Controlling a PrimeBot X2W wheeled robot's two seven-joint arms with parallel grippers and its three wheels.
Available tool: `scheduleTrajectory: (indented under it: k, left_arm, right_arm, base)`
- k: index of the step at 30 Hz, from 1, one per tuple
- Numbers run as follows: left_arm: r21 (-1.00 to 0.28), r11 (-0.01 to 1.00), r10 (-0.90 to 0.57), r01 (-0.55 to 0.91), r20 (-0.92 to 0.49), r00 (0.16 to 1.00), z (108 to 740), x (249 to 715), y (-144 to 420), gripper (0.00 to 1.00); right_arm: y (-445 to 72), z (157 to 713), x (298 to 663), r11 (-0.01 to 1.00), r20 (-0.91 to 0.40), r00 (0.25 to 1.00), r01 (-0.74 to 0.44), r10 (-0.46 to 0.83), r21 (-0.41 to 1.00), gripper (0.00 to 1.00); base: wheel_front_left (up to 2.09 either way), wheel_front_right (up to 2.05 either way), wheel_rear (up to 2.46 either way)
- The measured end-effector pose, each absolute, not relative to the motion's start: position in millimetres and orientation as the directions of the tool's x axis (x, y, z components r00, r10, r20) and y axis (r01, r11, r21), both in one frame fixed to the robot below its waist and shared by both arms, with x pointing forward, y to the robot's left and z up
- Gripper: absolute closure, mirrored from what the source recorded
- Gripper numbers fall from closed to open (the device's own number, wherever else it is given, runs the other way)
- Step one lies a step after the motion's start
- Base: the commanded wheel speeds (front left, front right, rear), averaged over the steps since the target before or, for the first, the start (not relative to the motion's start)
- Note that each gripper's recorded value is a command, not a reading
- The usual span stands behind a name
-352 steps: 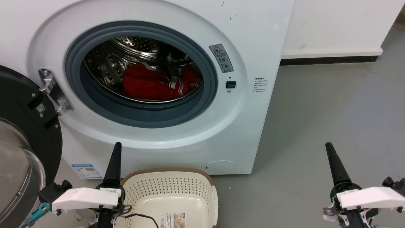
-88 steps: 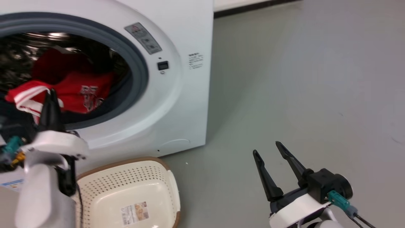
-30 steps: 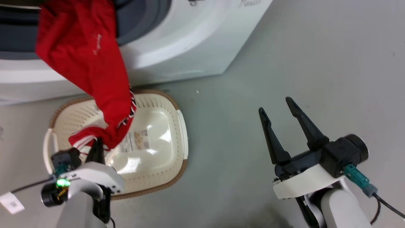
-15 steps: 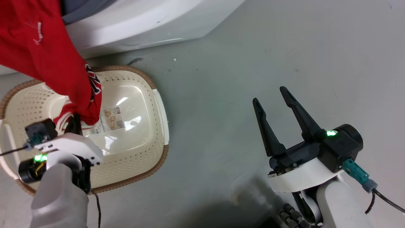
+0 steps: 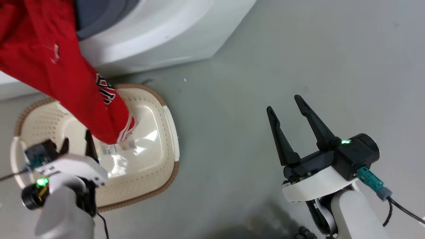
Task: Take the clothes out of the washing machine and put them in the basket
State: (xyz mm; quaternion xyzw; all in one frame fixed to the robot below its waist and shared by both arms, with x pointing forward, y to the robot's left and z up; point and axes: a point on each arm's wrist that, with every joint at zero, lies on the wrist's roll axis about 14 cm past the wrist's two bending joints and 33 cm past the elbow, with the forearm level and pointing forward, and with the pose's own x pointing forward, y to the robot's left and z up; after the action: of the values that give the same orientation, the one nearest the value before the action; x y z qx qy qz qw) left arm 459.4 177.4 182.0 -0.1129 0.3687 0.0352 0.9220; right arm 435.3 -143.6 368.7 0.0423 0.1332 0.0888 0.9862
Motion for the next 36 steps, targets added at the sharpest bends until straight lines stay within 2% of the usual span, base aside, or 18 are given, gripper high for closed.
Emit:
scheduleTrajectory:
  k: [7, 14, 20, 26, 36]
  left_arm:
    - [-0.187, 0.978, -0.031, -0.097, -0.584, 0.811, 241.4, 454.6, 173.6, 0.0]
    - [-0.152, 0.988, -0.026, -0.037, -0.395, 0.918, 318.2, 469.0, 178.5, 0.0]
    - [-0.114, 0.993, -0.019, -0.014, -0.277, 0.961, 365.8, 473.1, 184.7, 0.0]
    - [-0.09, 0.995, -0.059, 0.034, -0.29, 0.955, 367.8, 475.0, 176.6, 0.0]
    - [-0.043, 0.995, -0.104, 0.095, -0.402, 0.91, 337.4, 506.5, 175.2, 0.0]
  right_arm:
    - [-140.3, 406.9, 429.4, 0.98, -0.18, 0.965, -0.178, 0.193, 0.093, 0.0]
    - [-127.8, 435.9, 422.5, 0.973, -0.128, 0.966, -0.215, 0.225, 0.088, 0.0]
    - [-116.1, 453.8, 417.5, 0.964, -0.093, 0.962, -0.248, 0.256, 0.092, 0.0]
    - [-114.1, 461.8, 409.9, 0.962, -0.078, 0.963, -0.251, 0.259, 0.106, 0.0]
    - [-123.8, 453.5, 403.8, 0.969, -0.1, 0.968, -0.216, 0.229, 0.121, 0.0]
  base:
    - [0.0, 0.0, 0.0]
    - [0.0, 0.0, 0.0]
    - [0.0, 0.0, 0.0]
    - [0.0, 0.0, 0.0]
    - [0.0, 0.0, 0.0]
